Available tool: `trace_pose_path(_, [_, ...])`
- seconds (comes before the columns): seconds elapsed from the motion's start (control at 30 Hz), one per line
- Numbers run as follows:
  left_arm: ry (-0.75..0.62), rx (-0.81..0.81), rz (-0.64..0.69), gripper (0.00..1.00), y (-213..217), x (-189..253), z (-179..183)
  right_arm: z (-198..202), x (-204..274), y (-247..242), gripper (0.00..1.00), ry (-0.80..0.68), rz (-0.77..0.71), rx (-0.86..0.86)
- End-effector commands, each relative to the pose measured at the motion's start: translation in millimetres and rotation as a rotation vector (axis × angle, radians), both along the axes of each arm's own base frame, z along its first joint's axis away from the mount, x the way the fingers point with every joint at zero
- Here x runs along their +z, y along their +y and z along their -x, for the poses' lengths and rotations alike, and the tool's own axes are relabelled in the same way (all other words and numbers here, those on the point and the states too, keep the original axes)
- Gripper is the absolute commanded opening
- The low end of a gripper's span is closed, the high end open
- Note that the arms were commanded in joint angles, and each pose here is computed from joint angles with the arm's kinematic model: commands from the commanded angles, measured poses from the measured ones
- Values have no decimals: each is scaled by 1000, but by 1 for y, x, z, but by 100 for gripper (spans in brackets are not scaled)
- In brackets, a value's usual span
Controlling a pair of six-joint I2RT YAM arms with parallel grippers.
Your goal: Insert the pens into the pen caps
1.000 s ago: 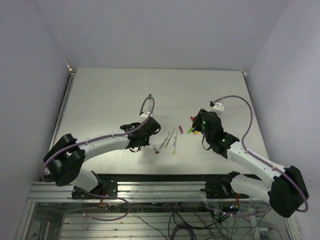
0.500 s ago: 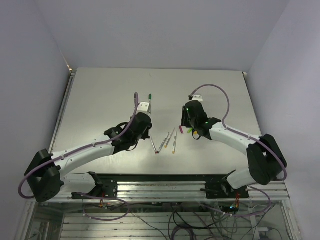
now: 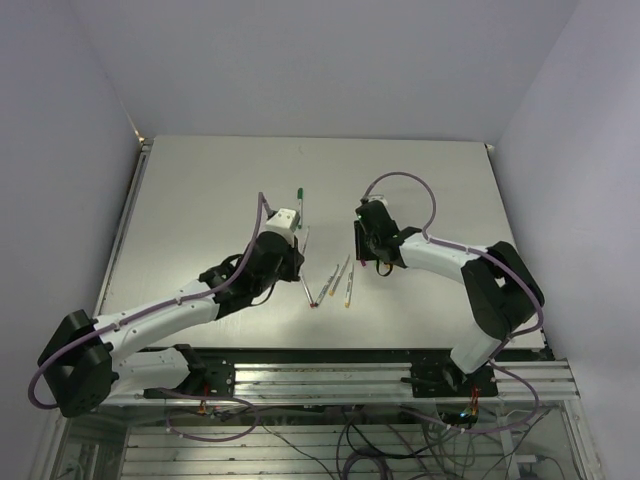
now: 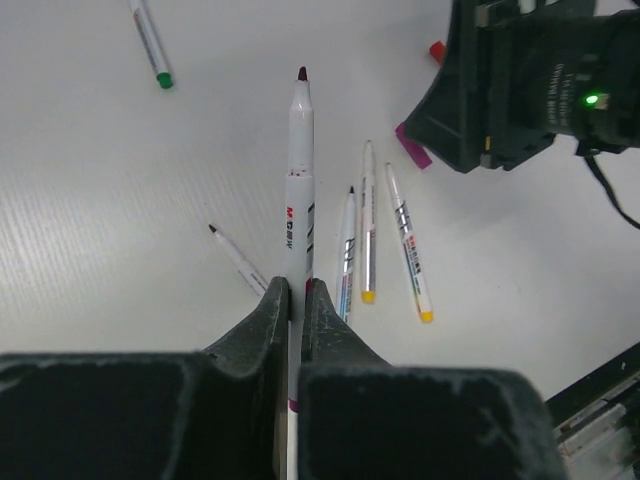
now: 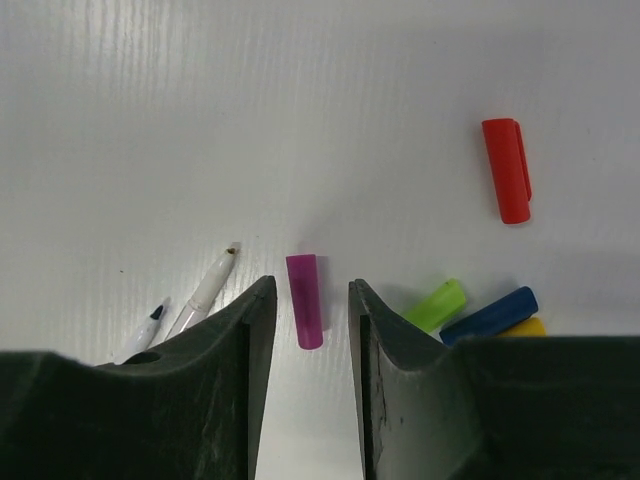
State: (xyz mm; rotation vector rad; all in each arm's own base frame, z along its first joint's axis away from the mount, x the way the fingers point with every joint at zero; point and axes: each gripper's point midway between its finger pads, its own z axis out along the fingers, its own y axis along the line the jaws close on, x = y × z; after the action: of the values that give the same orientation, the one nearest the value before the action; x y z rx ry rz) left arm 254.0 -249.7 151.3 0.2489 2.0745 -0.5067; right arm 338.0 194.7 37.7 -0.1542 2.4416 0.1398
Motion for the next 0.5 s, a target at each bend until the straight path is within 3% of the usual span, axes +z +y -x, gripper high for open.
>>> trace_pose_path(0.0, [-64, -56, 103, 7, -14, 25, -4, -2, -4, 2, 34, 18, 12, 17])
trace_pose_path(0.47, [-10, -67, 121, 7, -16, 10, -8, -2, -23, 1, 33, 63, 47, 13])
